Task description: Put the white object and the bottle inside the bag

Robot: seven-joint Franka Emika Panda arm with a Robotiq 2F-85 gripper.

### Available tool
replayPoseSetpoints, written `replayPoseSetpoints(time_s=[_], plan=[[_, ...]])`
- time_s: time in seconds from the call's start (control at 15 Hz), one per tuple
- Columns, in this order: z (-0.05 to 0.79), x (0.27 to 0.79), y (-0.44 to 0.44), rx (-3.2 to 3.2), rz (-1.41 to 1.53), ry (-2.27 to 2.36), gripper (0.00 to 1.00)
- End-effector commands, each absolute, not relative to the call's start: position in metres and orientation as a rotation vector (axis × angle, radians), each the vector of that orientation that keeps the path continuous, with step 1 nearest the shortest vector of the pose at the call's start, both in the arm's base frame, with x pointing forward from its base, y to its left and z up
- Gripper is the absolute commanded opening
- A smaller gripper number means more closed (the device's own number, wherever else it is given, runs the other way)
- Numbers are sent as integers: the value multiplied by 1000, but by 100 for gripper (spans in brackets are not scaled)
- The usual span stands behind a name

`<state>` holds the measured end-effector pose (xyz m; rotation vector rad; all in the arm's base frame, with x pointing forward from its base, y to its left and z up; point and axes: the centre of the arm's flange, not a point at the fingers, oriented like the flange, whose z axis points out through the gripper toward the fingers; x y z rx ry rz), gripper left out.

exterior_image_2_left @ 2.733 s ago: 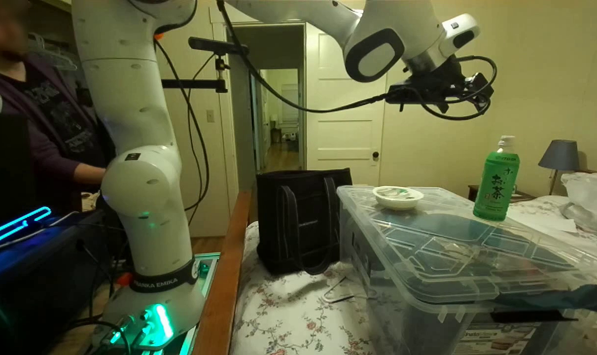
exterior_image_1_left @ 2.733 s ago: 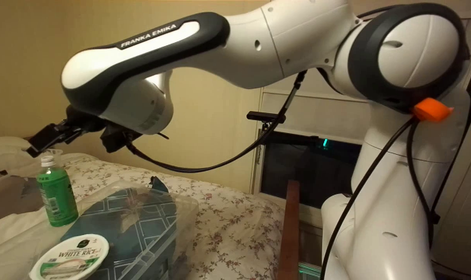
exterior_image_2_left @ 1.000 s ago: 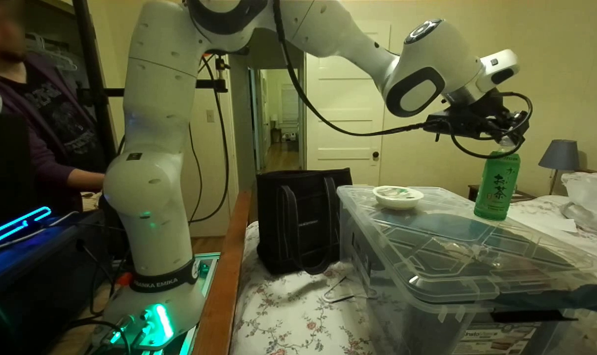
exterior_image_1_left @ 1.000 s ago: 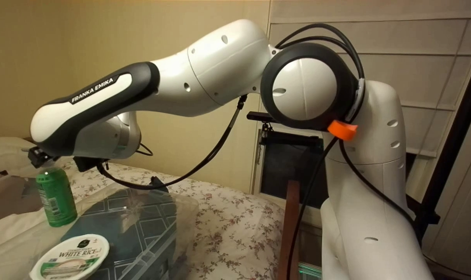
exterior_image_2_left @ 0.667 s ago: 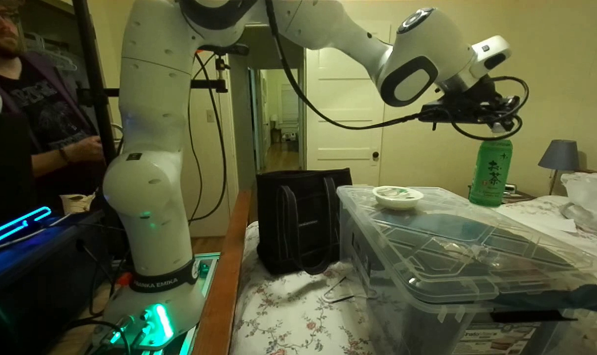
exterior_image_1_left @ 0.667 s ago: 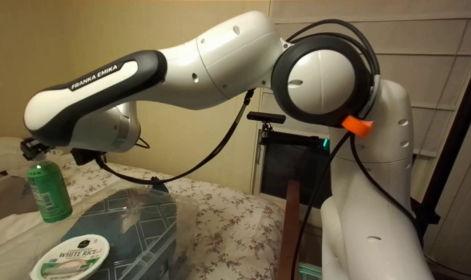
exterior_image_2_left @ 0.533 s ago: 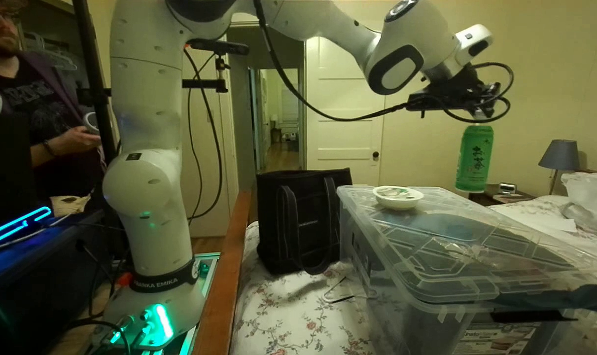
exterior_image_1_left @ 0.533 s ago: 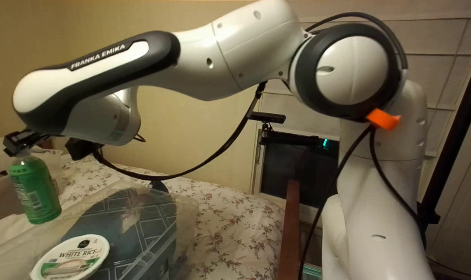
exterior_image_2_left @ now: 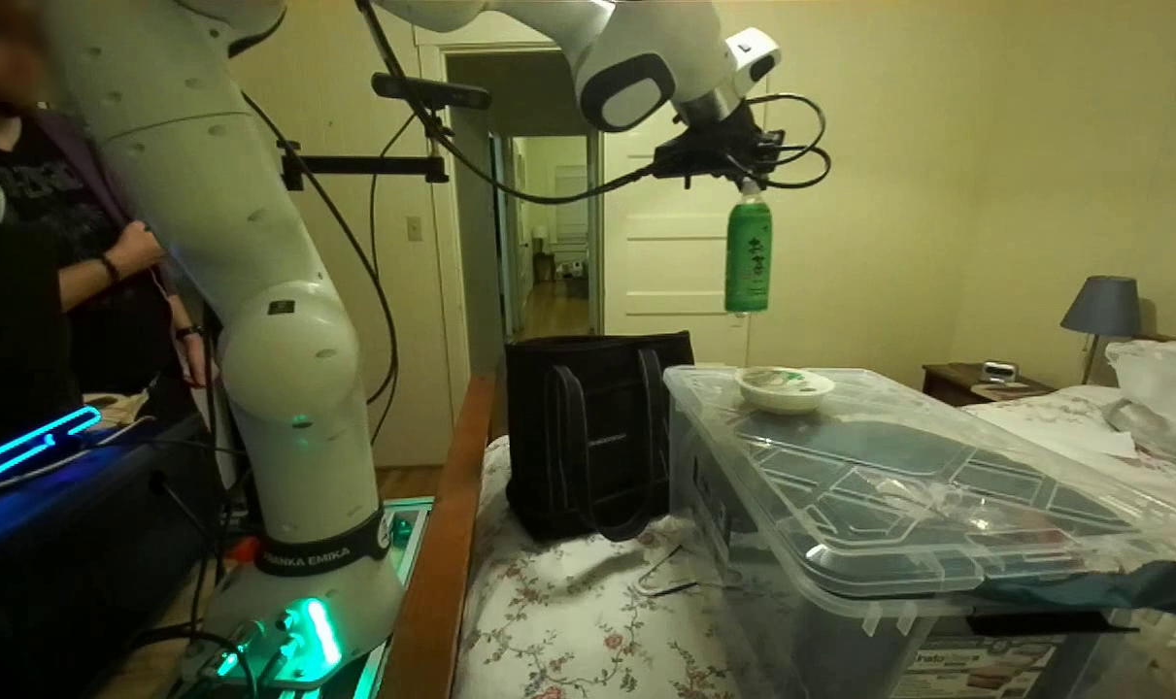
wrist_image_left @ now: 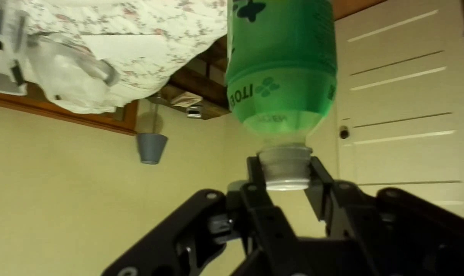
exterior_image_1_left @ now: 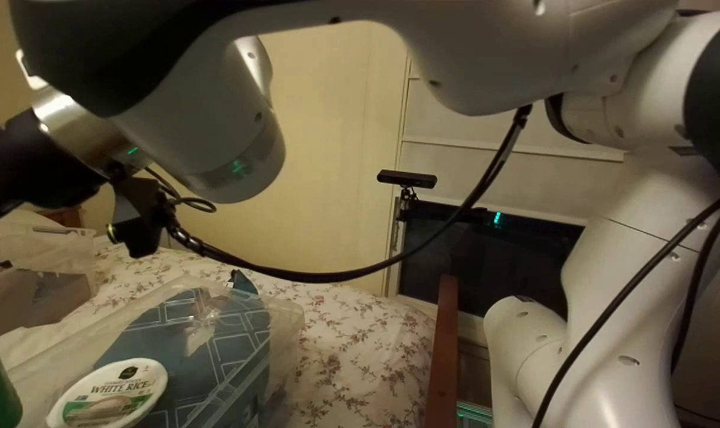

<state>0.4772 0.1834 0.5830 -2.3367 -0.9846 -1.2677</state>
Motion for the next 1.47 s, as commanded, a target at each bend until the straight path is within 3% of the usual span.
replayPoseSetpoints(time_s=[0.0, 0.2, 0.53, 1.07, 1.4], plan=[[576, 386, 220, -2175, -1159, -1180, 9], [568, 329, 264, -2036, -1048, -1337, 10], [551, 282, 309, -1784, -866, -1578, 9], [508, 287, 313, -1381, -600, -1976, 9], [489, 308, 304, -1281, -586, -2035, 9]])
